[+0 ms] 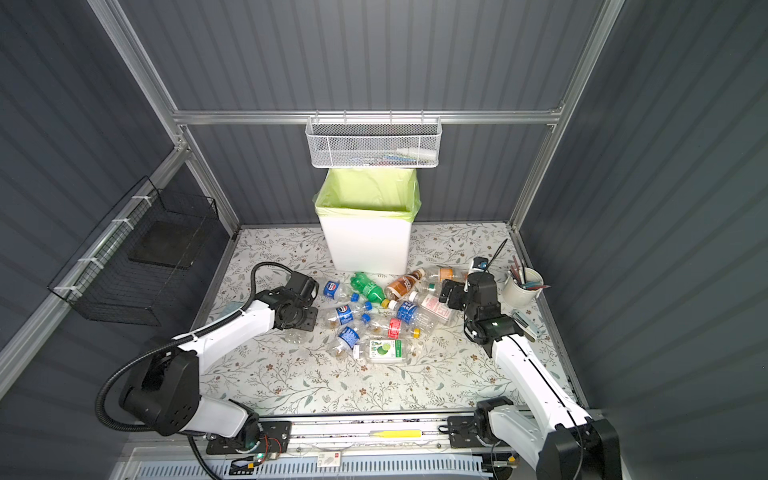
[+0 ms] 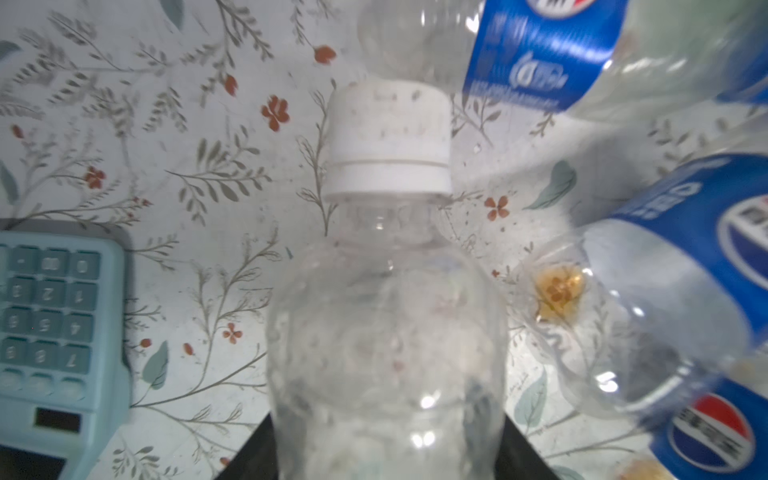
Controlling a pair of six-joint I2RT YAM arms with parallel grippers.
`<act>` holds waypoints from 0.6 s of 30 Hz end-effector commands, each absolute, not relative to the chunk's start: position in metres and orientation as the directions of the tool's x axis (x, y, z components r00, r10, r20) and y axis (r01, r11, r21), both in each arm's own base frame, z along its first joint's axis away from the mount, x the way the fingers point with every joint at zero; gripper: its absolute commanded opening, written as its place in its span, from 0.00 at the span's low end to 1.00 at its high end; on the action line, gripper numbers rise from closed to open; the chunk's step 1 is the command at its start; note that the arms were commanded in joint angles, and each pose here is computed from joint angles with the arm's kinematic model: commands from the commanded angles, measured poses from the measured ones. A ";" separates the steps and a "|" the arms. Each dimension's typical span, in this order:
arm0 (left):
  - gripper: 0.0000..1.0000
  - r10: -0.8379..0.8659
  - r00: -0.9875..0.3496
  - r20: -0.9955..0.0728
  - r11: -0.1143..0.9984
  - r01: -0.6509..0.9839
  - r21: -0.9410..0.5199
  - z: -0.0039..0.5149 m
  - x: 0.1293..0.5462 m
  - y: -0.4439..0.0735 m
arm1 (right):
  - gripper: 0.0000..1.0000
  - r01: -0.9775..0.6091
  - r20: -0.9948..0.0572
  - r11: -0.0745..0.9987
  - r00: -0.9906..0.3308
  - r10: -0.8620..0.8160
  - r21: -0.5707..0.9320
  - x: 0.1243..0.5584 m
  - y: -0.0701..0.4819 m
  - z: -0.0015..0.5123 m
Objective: Throw the plastic bottles in the bin
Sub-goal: 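Lift the clear white-capped bottle with the left gripper over the bin and release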
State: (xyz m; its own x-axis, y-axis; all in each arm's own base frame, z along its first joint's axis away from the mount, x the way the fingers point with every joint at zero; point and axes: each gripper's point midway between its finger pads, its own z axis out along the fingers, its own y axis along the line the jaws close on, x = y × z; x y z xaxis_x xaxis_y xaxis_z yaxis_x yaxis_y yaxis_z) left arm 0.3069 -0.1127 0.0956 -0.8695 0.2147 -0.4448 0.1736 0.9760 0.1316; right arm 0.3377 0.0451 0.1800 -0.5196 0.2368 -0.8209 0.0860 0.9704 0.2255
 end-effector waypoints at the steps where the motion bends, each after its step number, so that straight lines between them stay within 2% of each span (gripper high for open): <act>1: 0.48 0.152 -0.768 -0.622 0.988 0.106 0.111 0.173 0.331 -0.112 | 0.99 0.077 -0.840 0.967 -0.482 0.248 0.242 0.342 0.045 0.194; 3: 0.49 0.140 -0.650 -0.747 0.990 0.115 0.086 0.233 0.347 -0.118 | 0.99 0.071 -0.846 0.968 -0.473 0.246 0.242 0.344 0.045 0.199; 5: 0.50 0.113 -0.464 -0.879 0.990 0.133 0.057 0.318 0.362 -0.125 | 0.99 0.058 -0.853 0.969 -0.465 0.239 0.240 0.347 0.046 0.205; 7: 0.50 0.063 -0.275 -0.959 0.987 0.157 0.020 0.399 0.367 -0.131 | 0.99 0.047 -0.860 0.970 -0.455 0.232 0.238 0.349 0.047 0.213; 8: 0.50 0.027 -0.163 -0.986 0.984 0.180 -0.003 0.444 0.367 -0.134 | 0.99 0.043 -0.863 0.971 -0.450 0.230 0.237 0.350 0.048 0.216; 11: 0.52 -0.069 0.072 -0.995 0.962 0.269 -0.047 0.528 0.366 -0.149 | 0.99 0.035 -0.873 0.970 -0.430 0.231 0.240 0.350 0.048 0.226; 14: 0.52 -0.146 0.185 -0.972 0.931 0.359 -0.071 0.567 0.378 -0.172 | 0.99 0.035 -0.879 0.969 -0.415 0.235 0.243 0.348 0.046 0.231; 18: 0.55 -0.225 0.164 -0.960 0.884 0.449 -0.130 0.561 0.426 -0.213 | 0.99 0.034 -0.886 0.967 -0.395 0.243 0.251 0.346 0.045 0.236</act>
State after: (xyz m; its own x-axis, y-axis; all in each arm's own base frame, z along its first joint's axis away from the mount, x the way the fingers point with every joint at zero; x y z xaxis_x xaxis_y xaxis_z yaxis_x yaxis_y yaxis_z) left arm 0.3741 -0.1696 0.5975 0.2300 -0.2178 -0.9485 0.3662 0.9224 -0.1230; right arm 0.3454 0.0461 0.2202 -0.4355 0.2428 -0.8668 0.0483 0.9679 0.2468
